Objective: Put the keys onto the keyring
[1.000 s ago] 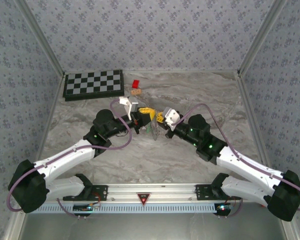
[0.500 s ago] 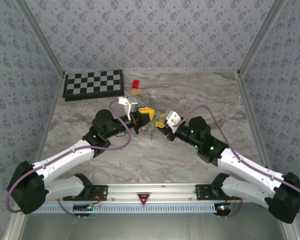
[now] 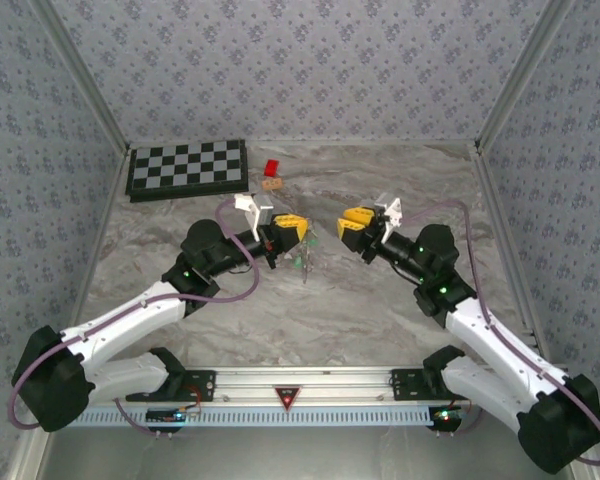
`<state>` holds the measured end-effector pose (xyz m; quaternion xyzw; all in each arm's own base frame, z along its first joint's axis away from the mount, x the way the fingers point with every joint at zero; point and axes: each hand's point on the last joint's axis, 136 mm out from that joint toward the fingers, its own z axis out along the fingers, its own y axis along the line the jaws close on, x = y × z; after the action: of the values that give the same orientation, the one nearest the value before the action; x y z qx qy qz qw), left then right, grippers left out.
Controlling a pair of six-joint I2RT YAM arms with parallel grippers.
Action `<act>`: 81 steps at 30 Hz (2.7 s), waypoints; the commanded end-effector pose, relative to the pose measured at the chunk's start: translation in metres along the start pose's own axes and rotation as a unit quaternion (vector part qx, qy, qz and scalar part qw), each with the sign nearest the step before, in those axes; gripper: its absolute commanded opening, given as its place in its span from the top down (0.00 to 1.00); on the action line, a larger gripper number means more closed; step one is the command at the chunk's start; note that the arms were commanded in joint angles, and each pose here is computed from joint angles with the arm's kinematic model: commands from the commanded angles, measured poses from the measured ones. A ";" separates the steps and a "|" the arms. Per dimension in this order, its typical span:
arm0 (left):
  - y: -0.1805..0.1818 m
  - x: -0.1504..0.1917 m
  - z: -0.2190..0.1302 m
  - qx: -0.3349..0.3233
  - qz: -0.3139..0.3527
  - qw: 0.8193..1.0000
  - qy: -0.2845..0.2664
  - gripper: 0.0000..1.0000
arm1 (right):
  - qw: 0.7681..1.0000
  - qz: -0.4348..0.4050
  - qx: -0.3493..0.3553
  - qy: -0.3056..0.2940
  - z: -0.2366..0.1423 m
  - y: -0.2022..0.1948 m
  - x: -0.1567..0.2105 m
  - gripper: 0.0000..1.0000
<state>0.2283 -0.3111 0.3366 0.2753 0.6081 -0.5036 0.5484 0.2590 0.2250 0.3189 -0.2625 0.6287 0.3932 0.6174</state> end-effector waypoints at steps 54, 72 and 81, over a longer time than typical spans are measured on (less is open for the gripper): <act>-0.015 -0.037 0.003 0.021 0.024 0.999 -0.038 1.00 | 0.974 0.118 -0.194 -0.012 0.041 0.051 -0.006 1.00; 0.014 -0.009 -0.016 -0.050 0.049 0.996 0.063 0.78 | 0.988 0.014 -0.106 0.115 0.021 0.019 0.016 1.00; 0.015 0.016 -0.017 -0.032 0.055 0.990 0.125 0.78 | 0.972 -0.046 -0.120 0.195 0.020 0.027 0.034 1.00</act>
<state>0.2361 -0.2908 0.3048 0.3223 0.6831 -0.4154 0.5069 0.2519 0.2605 0.2947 -0.3957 0.6735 0.4009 0.4787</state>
